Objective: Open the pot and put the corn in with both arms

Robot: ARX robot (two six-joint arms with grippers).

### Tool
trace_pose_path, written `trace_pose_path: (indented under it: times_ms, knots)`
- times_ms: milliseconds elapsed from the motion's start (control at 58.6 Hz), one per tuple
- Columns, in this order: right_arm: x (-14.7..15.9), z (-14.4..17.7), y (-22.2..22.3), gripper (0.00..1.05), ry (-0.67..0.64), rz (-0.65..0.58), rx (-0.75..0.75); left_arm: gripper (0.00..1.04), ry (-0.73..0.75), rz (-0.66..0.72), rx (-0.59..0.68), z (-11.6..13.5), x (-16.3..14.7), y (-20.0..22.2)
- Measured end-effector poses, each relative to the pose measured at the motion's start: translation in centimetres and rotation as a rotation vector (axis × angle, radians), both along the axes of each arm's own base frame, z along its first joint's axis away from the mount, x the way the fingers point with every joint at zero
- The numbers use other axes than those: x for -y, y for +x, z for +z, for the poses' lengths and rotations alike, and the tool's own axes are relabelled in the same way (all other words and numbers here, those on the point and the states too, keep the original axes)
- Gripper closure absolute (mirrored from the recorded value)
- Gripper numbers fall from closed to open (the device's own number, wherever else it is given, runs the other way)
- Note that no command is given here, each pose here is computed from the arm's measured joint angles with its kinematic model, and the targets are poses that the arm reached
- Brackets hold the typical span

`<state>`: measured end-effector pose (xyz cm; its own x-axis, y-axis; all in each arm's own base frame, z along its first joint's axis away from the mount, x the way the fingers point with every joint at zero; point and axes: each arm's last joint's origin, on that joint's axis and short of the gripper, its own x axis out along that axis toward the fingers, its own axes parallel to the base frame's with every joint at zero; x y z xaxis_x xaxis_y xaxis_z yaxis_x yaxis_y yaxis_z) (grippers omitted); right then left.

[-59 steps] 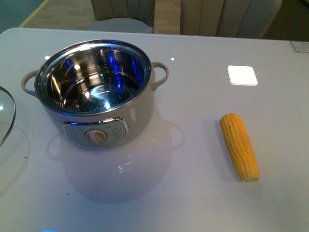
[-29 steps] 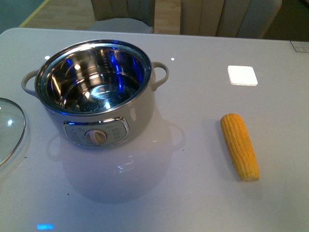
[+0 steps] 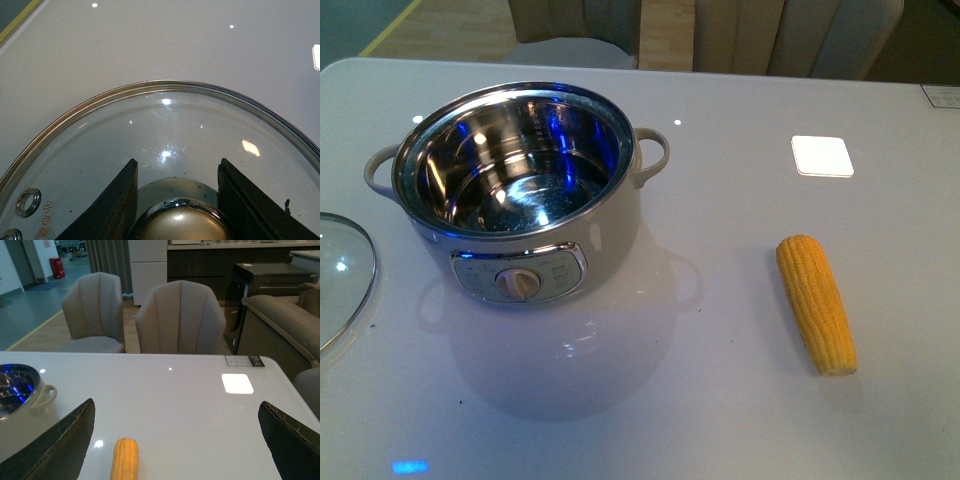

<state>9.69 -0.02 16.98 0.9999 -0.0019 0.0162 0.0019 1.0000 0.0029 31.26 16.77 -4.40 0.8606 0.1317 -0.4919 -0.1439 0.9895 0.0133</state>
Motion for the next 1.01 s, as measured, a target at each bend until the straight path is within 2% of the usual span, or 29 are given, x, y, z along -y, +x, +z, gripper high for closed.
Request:
trace_pose_path:
  times_ms: [136,478,512,580,819,887,972,1006]
  knots:
    - [0.0,0.0,0.0,0.09,0.0,0.0,0.0,0.63,0.0,0.002,-0.001,0.0,0.0,0.0]
    - [0.0,0.0,0.0,0.09,0.0,0.0,0.0,0.1,0.016,0.004,-0.02,0.1,0.0,0.0]
    - [0.0,0.0,0.0,0.09,0.0,0.0,0.0,0.05,0.017,0.008,-0.021,0.3,0.0,0.0]
    - [0.0,0.0,0.0,0.09,0.0,0.0,0.0,0.07,0.017,0.021,-0.011,1.2,-0.1,-0.1]
    - [0.0,0.0,0.0,0.09,0.0,0.0,0.0,0.07,0.032,0.049,0.057,6.6,-0.2,-1.1]
    - [0.0,0.0,0.0,0.09,0.0,0.0,0.0,0.07,0.026,0.049,0.101,8.8,0.1,-1.6]
    - [0.0,0.0,0.0,0.09,0.0,0.0,0.0,0.07,-0.015,0.034,0.197,13.4,1.2,-2.8]
    - [0.0,0.0,0.0,0.09,0.0,0.0,0.0,0.07,-0.022,0.027,0.218,14.5,1.7,-3.2]
